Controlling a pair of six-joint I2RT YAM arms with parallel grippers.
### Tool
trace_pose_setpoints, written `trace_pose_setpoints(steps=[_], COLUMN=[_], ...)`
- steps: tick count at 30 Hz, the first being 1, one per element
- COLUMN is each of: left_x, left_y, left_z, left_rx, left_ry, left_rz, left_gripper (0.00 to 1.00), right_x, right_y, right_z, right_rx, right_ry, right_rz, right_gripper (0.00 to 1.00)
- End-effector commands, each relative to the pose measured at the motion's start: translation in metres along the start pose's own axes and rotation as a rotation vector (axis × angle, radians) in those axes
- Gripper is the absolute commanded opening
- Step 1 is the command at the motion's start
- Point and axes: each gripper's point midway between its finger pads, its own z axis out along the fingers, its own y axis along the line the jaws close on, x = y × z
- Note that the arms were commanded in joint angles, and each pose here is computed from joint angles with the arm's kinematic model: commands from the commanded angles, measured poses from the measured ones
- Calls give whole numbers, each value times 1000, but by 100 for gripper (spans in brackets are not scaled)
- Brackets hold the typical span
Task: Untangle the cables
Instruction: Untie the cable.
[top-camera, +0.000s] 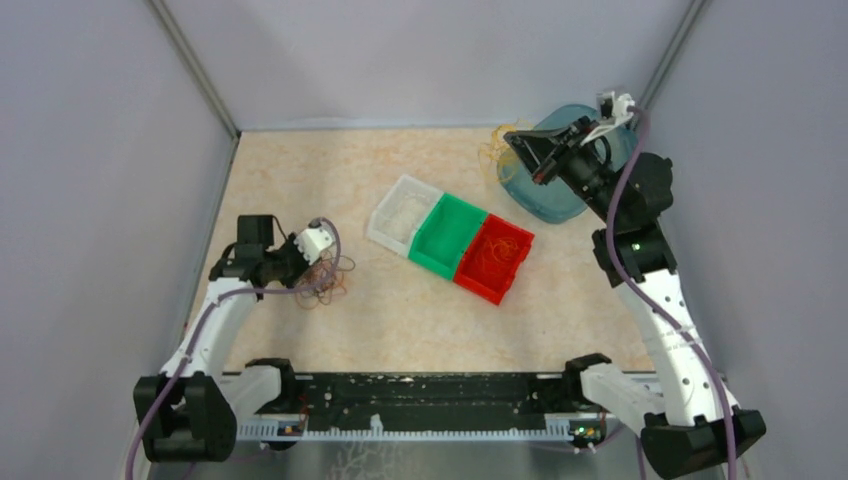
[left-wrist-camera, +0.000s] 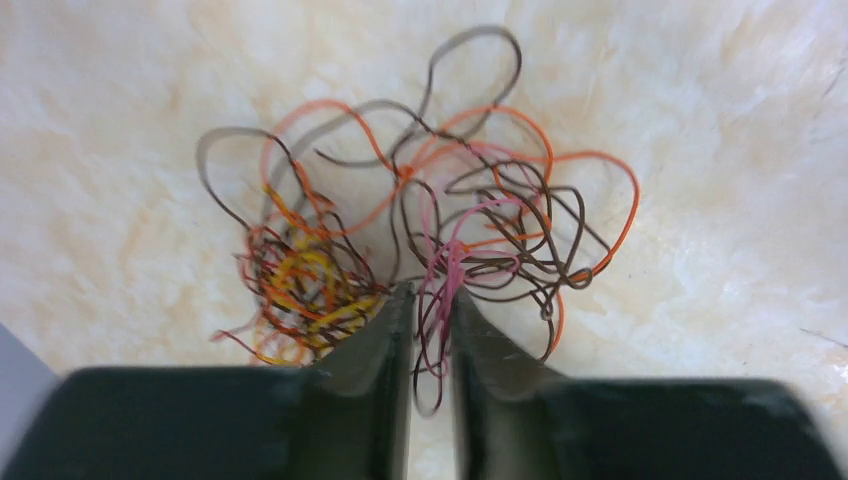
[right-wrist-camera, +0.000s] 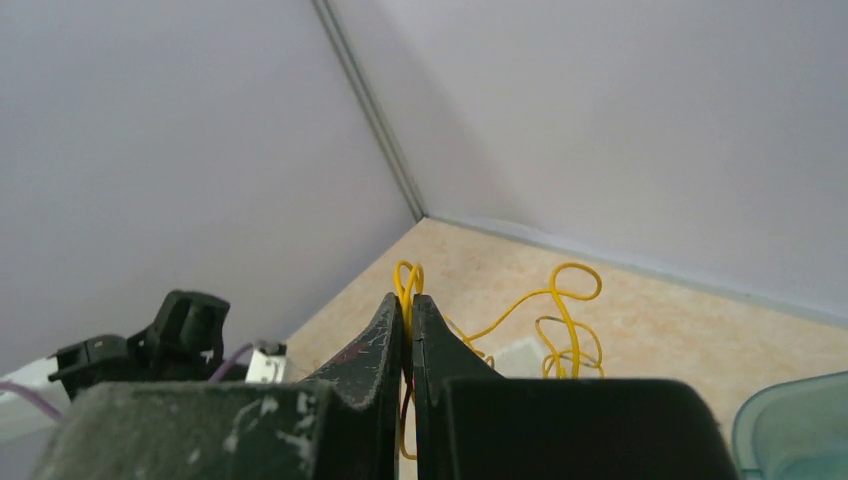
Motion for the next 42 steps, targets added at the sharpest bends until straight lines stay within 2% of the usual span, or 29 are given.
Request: trace_pose_setpoints(steps=[1, 3, 4, 5, 7, 8, 15, 20, 24, 32, 42], left_x=[-44, -55, -59, -63, -73, -79, -134, -186, -208, -219, -210], left_y=[-2, -4, -7, -10, -17, -19, -25, -31, -43, -65, -81], left_z=[-24, -32, -36, -39, -47, -51, -97, -138, -159, -171, -165], left_rx=[81, 105, 118, 131, 164, 174, 263, 355, 484, 671, 726], left_ry=[-127, -156, -173, -189, -234, -262, -438, -642, -737, -817, -817], left_rz=[-32, -39, -39, -40, -32, -23, -27, -35, -68, -130, -139], left_gripper=[34, 58, 62, 70, 97, 99, 100, 100, 100, 92, 89], right_x=[14, 20, 20, 22, 27, 30, 62, 101, 125, 161, 175], right_y=[16, 21, 23, 27, 31, 34, 60, 94, 121, 174, 213], right_z=[8, 9, 9, 9, 10, 11, 7, 17, 25, 41, 56], right_rx=[-115, -151, -165, -187, -220, -243, -420, -484, -537, -625, -691], right_ry=[67, 92, 95, 108, 132, 143, 206, 293, 330, 362, 366], right_rz=[91, 130, 135, 157, 193, 214, 375, 404, 434, 458, 485], right_gripper=[0, 0, 0, 0, 0, 0, 1, 2, 1, 1, 3])
